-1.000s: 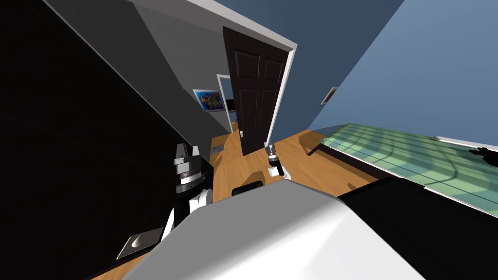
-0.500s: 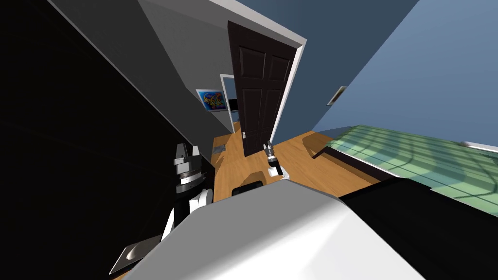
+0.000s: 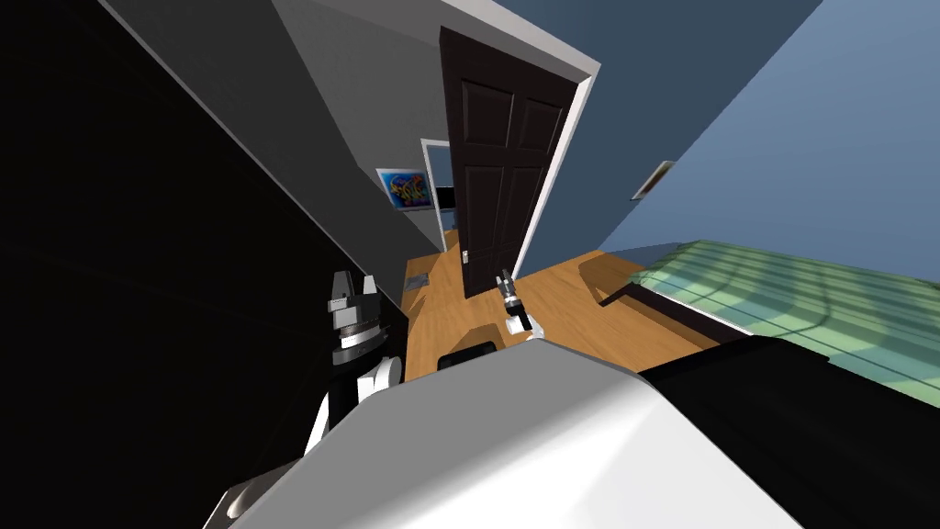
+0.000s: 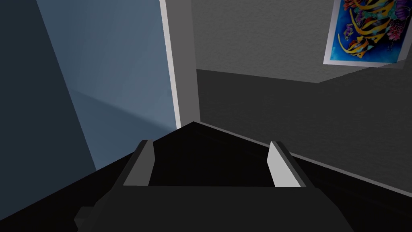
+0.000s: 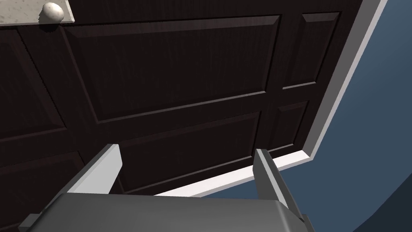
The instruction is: Pull the door open
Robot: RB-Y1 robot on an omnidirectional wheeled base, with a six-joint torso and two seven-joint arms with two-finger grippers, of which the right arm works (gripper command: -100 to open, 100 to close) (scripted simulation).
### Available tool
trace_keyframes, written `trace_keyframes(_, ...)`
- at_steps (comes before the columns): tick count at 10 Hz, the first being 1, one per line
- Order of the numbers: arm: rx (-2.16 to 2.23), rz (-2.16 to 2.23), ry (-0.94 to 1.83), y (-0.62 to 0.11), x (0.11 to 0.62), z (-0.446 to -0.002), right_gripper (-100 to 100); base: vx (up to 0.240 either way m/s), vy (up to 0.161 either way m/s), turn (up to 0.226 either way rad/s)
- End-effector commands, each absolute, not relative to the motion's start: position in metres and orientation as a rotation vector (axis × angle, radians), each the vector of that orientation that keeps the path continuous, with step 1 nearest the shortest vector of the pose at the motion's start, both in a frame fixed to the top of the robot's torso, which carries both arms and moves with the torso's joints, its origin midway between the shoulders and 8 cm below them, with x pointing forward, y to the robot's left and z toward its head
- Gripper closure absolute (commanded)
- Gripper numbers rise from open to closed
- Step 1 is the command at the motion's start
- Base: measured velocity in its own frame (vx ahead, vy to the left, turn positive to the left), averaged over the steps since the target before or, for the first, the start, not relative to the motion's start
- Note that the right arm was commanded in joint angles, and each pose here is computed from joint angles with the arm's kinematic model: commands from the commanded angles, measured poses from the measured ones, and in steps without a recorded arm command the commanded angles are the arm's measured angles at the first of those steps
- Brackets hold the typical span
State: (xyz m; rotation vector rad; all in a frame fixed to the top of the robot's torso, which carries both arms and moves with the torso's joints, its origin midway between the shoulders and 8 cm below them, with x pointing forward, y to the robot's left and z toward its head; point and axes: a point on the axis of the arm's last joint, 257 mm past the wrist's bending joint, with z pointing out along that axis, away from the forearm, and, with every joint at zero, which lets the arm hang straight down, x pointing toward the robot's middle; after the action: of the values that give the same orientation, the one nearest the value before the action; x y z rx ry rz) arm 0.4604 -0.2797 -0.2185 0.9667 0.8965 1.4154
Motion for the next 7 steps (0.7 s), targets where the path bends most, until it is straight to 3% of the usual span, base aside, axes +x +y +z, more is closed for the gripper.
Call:
trace_keyframes(1,0.982,1.404,0.918,-0.282,0.463,-0.230,-100,0.114,0.012,0.051)
trace_keyframes(7,1.038,1.361,0.991,-0.287,0.471,-0.273,-100,0.110,0.019,0.062)
